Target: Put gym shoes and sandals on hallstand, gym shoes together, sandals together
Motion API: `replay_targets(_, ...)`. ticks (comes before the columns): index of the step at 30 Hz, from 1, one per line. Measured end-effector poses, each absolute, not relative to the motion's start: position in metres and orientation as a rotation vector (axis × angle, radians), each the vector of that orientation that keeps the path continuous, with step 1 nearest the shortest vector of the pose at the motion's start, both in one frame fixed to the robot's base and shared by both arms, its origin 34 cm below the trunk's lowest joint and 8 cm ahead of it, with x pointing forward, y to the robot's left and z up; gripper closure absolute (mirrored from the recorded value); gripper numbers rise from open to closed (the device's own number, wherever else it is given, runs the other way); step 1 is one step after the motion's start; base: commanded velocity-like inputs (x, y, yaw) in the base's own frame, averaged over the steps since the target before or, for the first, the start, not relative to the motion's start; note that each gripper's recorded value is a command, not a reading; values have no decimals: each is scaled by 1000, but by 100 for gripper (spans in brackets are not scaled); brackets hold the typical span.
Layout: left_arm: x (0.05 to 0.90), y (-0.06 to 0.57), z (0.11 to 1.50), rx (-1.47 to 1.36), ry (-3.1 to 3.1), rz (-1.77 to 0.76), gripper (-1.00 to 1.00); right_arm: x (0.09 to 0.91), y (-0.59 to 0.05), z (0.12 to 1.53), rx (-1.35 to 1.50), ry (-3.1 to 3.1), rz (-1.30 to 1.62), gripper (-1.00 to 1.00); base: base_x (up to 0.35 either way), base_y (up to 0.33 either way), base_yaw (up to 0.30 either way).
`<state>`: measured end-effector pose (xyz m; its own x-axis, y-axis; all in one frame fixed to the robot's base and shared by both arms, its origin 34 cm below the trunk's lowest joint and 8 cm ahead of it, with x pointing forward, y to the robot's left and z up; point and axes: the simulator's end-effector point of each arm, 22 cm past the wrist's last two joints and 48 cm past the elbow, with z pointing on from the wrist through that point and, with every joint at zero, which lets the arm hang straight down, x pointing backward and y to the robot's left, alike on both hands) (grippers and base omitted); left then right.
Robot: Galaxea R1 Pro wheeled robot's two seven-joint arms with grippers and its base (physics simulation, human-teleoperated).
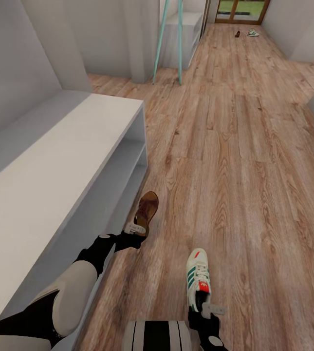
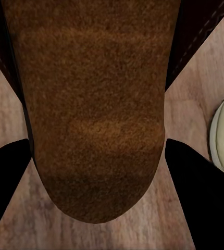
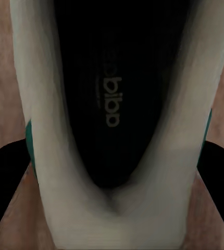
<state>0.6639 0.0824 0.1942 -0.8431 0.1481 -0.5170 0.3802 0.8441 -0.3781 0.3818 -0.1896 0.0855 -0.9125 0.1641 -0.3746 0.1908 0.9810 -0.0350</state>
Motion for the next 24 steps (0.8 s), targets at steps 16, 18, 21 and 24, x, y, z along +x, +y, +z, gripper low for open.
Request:
replay_targets(16,663,82,194,390,2541,-661,100,382,-190,85,254,2750,-100,100,0,0,0)
replay_targets(18,663,82,194,390,2541,-661,100,382,-190,85,254,2749,-100,100,0,0,0)
replay_targets(21,664,82,195,390,2541,-661,100,382,-190,86,254,2749,-100,100,0,0,0)
replay_targets(24,668,82,202,392,2529,-656,100,388,-190,90,255,2734,-98,100,0,0,0)
